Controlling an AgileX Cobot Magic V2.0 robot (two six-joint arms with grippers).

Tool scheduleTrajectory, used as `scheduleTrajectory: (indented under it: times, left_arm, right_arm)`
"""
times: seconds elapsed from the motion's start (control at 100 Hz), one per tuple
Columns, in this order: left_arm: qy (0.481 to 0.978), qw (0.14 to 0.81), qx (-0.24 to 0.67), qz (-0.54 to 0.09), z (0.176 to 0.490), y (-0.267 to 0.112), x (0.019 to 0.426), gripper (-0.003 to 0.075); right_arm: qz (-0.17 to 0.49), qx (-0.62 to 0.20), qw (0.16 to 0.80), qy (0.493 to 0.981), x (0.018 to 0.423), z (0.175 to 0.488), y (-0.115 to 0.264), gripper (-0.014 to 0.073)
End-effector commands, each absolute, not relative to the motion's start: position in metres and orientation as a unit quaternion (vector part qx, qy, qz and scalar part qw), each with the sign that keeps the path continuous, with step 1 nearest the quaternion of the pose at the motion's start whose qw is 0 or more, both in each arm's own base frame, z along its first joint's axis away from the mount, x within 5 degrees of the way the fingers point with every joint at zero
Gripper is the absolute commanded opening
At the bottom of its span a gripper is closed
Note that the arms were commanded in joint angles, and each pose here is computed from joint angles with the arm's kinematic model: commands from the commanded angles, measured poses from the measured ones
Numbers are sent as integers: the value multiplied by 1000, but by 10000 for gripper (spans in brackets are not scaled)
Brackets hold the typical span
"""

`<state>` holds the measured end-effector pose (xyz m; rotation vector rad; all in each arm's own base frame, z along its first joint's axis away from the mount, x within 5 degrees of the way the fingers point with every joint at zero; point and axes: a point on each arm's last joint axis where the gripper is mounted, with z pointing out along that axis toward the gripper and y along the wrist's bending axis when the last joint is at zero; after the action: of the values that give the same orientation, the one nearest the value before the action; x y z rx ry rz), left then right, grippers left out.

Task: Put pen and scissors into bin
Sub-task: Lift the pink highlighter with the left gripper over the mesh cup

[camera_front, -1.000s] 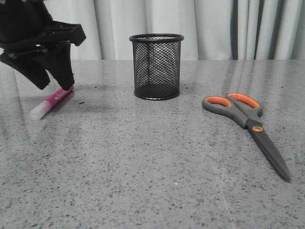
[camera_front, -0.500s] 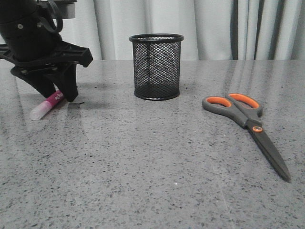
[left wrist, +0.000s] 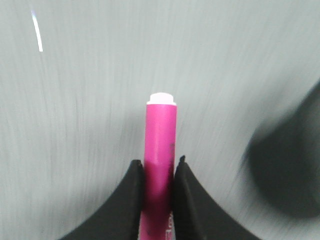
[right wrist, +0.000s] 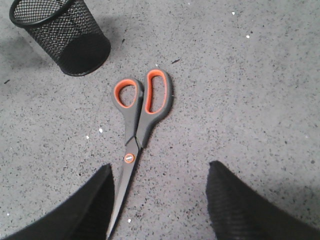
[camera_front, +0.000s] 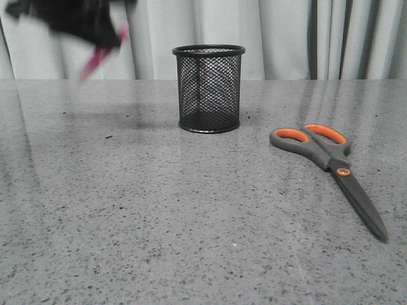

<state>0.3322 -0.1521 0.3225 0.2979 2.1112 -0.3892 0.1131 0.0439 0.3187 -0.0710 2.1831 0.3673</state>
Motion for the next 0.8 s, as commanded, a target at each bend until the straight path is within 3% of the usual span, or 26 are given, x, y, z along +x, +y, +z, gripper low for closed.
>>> scheduleTrajectory:
  times: [0.0, 0.11, 0.29, 0.79]
  left_arm:
    - [741, 625, 68, -236, 395, -153, 317, -19]
    - [671, 681, 64, -285, 416, -176, 301, -19]
    - [642, 685, 97, -330, 403, -226, 289, -20]
    - [689, 648, 105, -309, 333, -259, 323, -19]
  right_arm:
    - [166, -34, 502, 848, 118, 338, 46, 374]
    - [178, -35, 530, 828, 120, 344, 48, 374]
    - [193, -35, 566, 801, 122, 352, 49, 374]
    - [191, -35, 562, 804, 122, 351, 49, 374]
